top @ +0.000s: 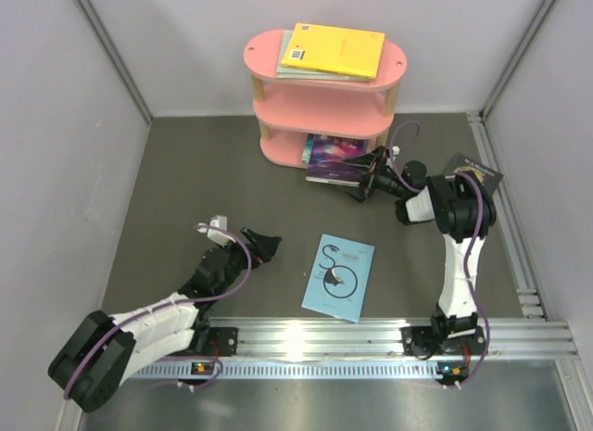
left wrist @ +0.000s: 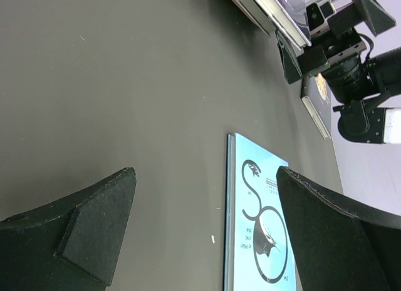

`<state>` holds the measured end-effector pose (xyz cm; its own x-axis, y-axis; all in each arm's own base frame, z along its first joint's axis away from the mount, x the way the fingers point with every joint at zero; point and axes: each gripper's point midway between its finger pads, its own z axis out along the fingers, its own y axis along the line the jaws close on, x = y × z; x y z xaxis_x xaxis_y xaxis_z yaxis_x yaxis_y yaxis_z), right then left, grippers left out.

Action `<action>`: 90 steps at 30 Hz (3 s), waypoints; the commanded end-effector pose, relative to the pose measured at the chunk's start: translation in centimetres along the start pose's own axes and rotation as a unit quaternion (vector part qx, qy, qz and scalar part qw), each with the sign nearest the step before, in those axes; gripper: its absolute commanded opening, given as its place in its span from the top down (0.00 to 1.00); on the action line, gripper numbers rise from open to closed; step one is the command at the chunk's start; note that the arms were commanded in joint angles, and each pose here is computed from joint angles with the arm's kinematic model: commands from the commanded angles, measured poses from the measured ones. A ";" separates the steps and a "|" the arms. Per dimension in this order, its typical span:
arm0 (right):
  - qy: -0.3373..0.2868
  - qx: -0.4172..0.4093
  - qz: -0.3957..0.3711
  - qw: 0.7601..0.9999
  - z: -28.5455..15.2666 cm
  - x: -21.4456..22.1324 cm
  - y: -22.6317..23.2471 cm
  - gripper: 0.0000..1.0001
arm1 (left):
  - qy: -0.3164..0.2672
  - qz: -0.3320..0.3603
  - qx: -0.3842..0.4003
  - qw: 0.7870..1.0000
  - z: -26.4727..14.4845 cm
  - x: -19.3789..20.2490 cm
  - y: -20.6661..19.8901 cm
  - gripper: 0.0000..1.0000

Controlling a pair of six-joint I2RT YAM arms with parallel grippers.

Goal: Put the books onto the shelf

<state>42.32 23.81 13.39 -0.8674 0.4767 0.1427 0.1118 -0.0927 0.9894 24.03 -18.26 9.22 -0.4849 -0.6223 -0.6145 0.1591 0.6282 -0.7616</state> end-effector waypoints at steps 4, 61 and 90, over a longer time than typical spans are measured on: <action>0.043 -0.055 -0.095 0.993 -1.1 2.9 3.9 0.00 | 0.029 0.015 -0.040 0.999 -2.2 3.3 4.8 0.01; -0.126 0.246 -0.204 0.939 -16.3 18.1 -8.1 0.42 | 0.400 -0.093 0.202 0.889 0.1 23.6 -7.2 0.03; 0.003 0.051 -0.251 0.967 -9.7 23.2 13.8 1.00 | 0.343 0.011 0.338 0.876 -3.2 9.6 -21.5 0.28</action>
<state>18.86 23.30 21.62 -0.8515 0.4212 -0.3123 -0.0954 0.4612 0.8822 14.79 -36.15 18.94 -0.8585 -0.1345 -0.4948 0.4872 0.0868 -0.8690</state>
